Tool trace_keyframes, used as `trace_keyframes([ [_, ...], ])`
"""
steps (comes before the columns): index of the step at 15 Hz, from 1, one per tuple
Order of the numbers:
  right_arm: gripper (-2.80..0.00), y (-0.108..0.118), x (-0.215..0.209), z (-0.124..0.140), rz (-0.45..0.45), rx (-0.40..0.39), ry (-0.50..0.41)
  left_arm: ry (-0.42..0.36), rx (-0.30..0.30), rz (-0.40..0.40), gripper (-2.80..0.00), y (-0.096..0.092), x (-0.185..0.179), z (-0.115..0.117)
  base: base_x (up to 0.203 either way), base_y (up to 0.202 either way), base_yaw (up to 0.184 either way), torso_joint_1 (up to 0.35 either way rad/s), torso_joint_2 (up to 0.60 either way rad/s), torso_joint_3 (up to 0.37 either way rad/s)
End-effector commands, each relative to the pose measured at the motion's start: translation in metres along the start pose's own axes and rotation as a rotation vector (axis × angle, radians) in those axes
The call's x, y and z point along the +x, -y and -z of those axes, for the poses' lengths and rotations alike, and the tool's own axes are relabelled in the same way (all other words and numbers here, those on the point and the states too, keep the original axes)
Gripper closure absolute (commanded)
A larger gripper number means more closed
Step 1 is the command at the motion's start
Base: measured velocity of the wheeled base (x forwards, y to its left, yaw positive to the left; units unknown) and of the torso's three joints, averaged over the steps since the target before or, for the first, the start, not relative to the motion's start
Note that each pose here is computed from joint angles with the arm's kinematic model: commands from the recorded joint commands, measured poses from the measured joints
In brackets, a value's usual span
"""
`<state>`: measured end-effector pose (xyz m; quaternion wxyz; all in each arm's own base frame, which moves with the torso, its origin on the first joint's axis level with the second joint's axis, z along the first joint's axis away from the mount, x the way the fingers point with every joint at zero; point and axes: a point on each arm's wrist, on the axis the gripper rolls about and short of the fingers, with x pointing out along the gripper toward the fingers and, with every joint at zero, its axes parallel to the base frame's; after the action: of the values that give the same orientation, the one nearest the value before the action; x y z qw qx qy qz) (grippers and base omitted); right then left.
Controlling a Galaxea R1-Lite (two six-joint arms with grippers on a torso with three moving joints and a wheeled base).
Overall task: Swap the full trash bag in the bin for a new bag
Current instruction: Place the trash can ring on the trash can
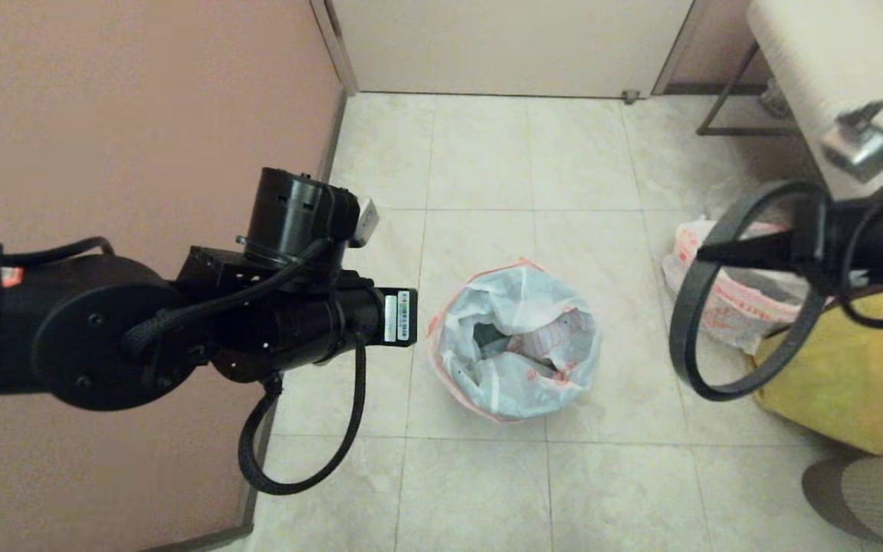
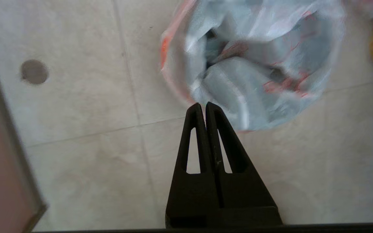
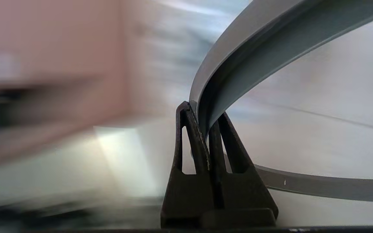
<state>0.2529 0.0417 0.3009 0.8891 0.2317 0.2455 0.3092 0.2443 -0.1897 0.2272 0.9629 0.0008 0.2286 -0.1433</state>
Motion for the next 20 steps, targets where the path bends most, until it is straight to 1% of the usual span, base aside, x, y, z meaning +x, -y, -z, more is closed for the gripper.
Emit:
trace_keyframes([
  [1,0.00,-0.075,-0.058,-0.013,-0.380,0.132,-0.005,0.009,-0.014,0.007,0.00,-0.003,0.001,-0.002,0.000,0.000,0.000,0.000,0.00,0.000],
  [2,0.00,-0.088,-0.051,-0.021,-0.503,0.147,-0.057,0.007,-0.020,0.017,0.00,-0.006,0.003,-0.003,0.000,0.000,0.000,0.000,0.00,0.000],
  [3,0.00,-0.097,-0.039,-0.026,-0.581,0.165,-0.093,-0.006,-0.027,0.047,0.00,-0.007,0.005,-0.003,0.000,0.000,0.000,0.000,0.00,0.000],
  [4,0.00,-0.105,-0.026,-0.031,-0.642,0.203,-0.119,-0.017,-0.053,0.068,0.00,-0.009,0.012,-0.002,0.000,0.000,0.000,0.000,0.00,0.000],
  [5,0.00,-0.113,-0.013,-0.033,-0.705,0.219,-0.150,-0.004,-0.104,0.093,0.00,-0.010,0.020,-0.002,0.000,0.000,0.000,0.000,0.00,0.000],
  [6,0.00,-0.120,0.000,-0.031,-0.754,0.210,-0.183,0.034,-0.160,0.110,0.00,-0.011,0.027,-0.005,0.000,0.000,0.000,0.000,0.00,0.000],
  [7,0.00,-0.121,0.009,-0.029,-0.787,0.199,-0.216,0.049,-0.214,0.137,0.00,-0.010,0.032,-0.004,0.000,0.000,0.000,0.000,0.00,0.000],
  [8,0.00,-0.116,0.018,-0.028,-0.802,0.195,-0.250,0.038,-0.235,0.169,0.00,-0.010,0.033,-0.002,0.000,0.000,0.000,0.000,0.00,0.000],
  [9,0.00,-0.111,0.025,-0.024,-0.809,0.194,-0.273,0.021,-0.243,0.210,0.00,-0.010,0.033,0.000,0.000,0.000,0.000,0.000,0.00,0.000],
  [10,0.00,-0.106,0.029,-0.019,-0.821,0.188,-0.293,0.003,-0.267,0.259,0.00,-0.010,0.032,0.000,0.000,0.000,0.000,0.000,0.00,0.000],
  [11,0.00,-0.103,0.031,-0.014,-0.855,0.156,-0.305,-0.016,-0.296,0.302,0.00,-0.013,0.032,-0.001,0.000,0.000,0.000,0.000,0.00,0.000],
  [13,0.00,-0.095,0.033,-0.007,-0.912,0.089,-0.316,-0.020,-0.314,0.310,0.00,-0.019,0.033,-0.002,0.000,0.000,0.000,0.000,0.00,0.000],
  [14,0.00,-0.085,0.038,-0.002,-0.917,0.078,-0.325,-0.010,-0.315,0.311,0.00,-0.020,0.030,-0.004,0.000,0.000,0.000,0.000,0.00,0.000],
  [16,0.00,-0.067,0.058,0.007,-0.962,0.003,-0.317,0.024,-0.324,0.305,0.00,-0.027,0.023,-0.011,0.000,0.000,0.000,0.000,0.00,0.000],
  [18,0.00,-0.050,0.089,0.017,-1.000,-0.054,-0.297,0.055,-0.335,0.294,0.00,-0.034,0.017,-0.018,0.000,0.000,0.000,0.000,0.00,0.000],
  [20,0.00,-0.026,0.134,0.031,-1.027,-0.058,-0.316,0.088,-0.341,0.284,0.00,-0.041,0.009,-0.024,0.000,0.000,0.000,0.000,0.00,0.000],
])
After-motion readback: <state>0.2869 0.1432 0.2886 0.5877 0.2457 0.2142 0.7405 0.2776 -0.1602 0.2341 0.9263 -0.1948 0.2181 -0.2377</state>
